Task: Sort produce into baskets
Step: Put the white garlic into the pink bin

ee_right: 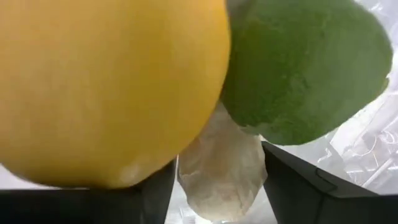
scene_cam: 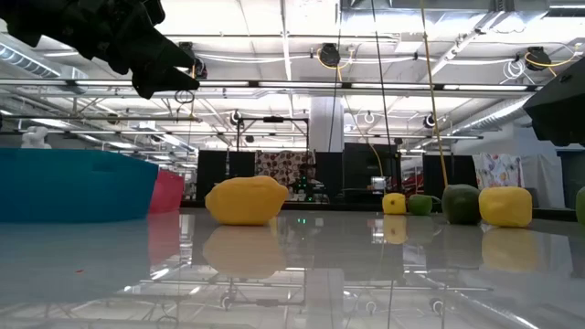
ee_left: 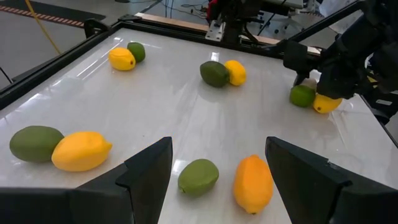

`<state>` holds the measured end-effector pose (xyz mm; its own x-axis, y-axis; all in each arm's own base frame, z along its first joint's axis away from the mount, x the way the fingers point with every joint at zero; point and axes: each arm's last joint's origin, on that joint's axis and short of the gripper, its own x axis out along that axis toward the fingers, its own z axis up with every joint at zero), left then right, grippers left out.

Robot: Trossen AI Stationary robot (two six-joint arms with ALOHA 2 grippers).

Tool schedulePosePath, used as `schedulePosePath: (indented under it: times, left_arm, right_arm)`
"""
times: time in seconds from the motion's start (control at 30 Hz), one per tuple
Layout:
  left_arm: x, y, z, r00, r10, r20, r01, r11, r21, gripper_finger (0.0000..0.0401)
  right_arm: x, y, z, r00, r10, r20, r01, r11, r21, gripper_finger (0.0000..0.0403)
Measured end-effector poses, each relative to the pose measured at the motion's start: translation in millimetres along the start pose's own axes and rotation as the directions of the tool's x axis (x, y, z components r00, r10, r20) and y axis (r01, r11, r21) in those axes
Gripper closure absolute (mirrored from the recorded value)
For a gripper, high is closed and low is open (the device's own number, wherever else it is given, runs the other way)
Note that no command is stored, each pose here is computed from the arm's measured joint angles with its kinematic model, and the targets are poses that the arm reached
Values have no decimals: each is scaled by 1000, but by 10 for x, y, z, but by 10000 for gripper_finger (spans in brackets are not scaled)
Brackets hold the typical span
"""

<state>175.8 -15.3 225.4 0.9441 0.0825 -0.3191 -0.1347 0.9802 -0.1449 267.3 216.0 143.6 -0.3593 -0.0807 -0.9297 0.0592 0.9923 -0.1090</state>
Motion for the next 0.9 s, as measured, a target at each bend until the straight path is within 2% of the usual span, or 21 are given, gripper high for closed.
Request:
schedulePosePath:
  times: [0.27,0.47,0.57,0.73,0.9]
  left_arm:
    - [0,0,0,1000,0,0,0,1000,0,138]
    - [0,0,0,1000,0,0,0,1000,0,138]
    - [0,0,0,1000,0,0,0,1000,0,138]
    - [0,0,0,1000,0,0,0,1000,0,138]
    - [-1,7,-12,1000,18,-9,-18,1000,19,138]
  right_arm:
    - [-39,-55,-74,995,-60,-75,62,998,16,264]
    - [-277,-99,-181,977,-134,-164,143,988,49,270]
    - [-385,-92,-158,991,-104,-88,111,991,73,265]
    - [-598,-229,-35,973,-219,70,201,958,205,264]
    - [-816,-489,188,881,-390,268,276,883,379,264]
